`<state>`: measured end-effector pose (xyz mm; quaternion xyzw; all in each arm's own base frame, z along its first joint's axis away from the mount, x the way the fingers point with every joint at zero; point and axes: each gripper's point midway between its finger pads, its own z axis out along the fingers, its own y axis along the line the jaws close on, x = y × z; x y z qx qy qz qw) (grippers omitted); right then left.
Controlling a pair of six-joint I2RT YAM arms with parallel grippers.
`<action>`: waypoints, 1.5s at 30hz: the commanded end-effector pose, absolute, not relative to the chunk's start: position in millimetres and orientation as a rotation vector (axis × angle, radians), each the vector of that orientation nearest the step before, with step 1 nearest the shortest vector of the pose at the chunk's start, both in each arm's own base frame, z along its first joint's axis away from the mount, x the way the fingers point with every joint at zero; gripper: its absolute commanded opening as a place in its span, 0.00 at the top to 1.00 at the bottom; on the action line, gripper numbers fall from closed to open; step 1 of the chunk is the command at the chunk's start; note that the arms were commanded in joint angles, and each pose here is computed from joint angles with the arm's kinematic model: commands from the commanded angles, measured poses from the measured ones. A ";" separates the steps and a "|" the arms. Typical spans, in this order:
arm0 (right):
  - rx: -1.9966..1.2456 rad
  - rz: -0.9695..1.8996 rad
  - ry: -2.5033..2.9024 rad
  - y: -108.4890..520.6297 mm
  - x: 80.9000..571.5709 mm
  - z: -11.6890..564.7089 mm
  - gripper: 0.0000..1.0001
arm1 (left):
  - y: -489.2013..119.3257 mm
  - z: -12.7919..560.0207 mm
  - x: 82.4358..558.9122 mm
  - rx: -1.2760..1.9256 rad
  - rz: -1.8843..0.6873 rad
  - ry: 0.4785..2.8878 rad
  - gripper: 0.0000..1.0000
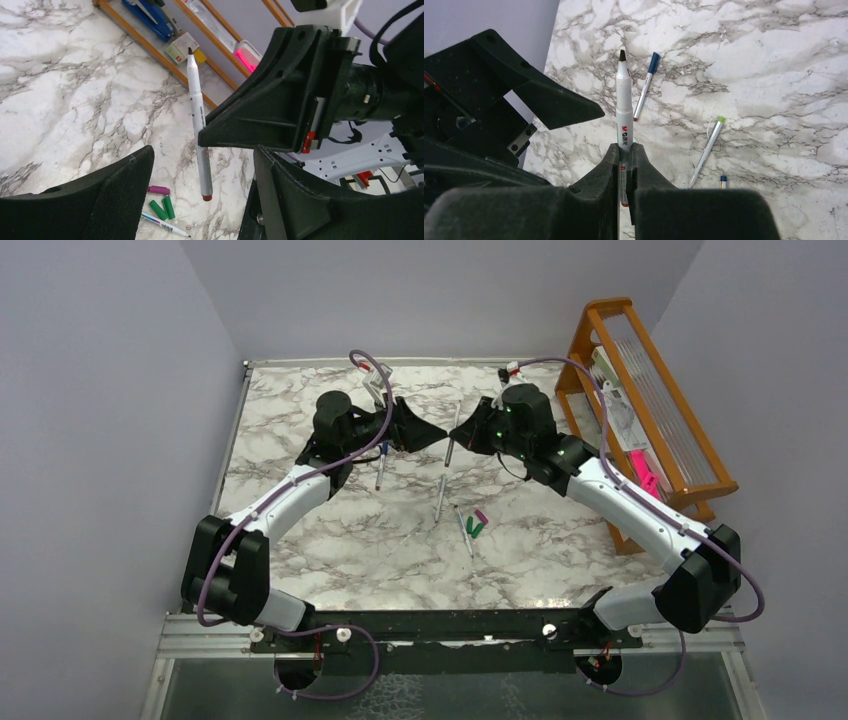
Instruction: Insert the pens into the pen caps
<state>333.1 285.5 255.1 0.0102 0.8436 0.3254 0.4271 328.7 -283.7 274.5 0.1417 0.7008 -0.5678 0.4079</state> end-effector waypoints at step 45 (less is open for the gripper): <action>-0.113 1.089 1.892 304.5 325.6 340.2 0.58 | -317.5 287.6 292.5 0.617 -1.598 1.665 1.00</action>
